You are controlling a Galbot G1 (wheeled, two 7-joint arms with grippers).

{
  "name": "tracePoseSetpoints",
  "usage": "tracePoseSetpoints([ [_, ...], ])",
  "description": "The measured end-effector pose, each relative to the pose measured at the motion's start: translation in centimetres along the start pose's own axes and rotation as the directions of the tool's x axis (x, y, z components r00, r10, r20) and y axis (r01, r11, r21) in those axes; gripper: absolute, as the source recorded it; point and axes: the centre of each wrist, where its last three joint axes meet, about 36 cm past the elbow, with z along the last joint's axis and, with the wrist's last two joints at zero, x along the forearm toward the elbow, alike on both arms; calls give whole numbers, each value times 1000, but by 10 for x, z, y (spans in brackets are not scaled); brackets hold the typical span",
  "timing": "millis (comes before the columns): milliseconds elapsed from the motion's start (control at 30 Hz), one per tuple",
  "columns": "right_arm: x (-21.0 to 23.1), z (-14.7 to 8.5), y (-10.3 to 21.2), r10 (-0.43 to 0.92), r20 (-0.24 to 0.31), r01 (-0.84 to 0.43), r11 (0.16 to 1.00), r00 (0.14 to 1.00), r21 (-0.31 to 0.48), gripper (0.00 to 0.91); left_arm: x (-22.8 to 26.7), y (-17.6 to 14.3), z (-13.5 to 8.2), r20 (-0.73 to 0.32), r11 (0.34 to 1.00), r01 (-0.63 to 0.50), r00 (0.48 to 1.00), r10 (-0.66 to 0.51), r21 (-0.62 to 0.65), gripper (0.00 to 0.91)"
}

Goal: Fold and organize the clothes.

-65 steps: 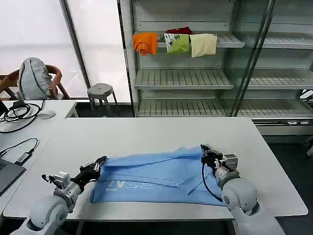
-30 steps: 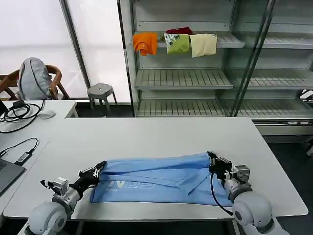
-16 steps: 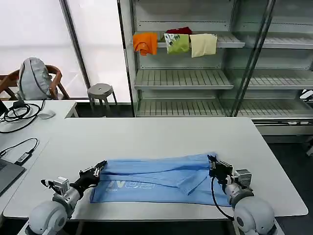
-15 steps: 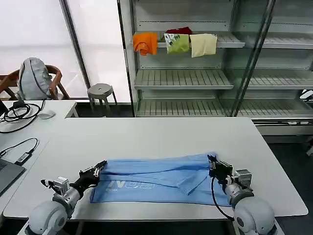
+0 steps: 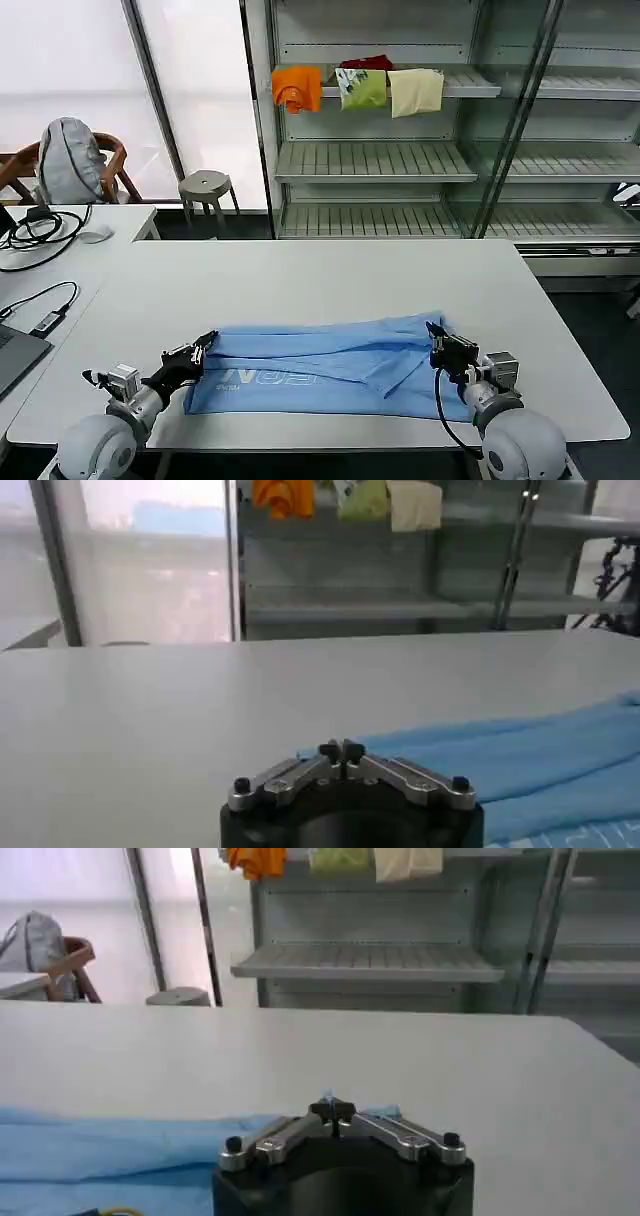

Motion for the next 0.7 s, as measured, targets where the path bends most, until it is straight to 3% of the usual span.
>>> tracePoseSetpoints([
  [700,1,10,3,-2,-26,1,1000,1000,-1,0,1,-5,7,-14,1000,2,1000,-3,-23,20],
])
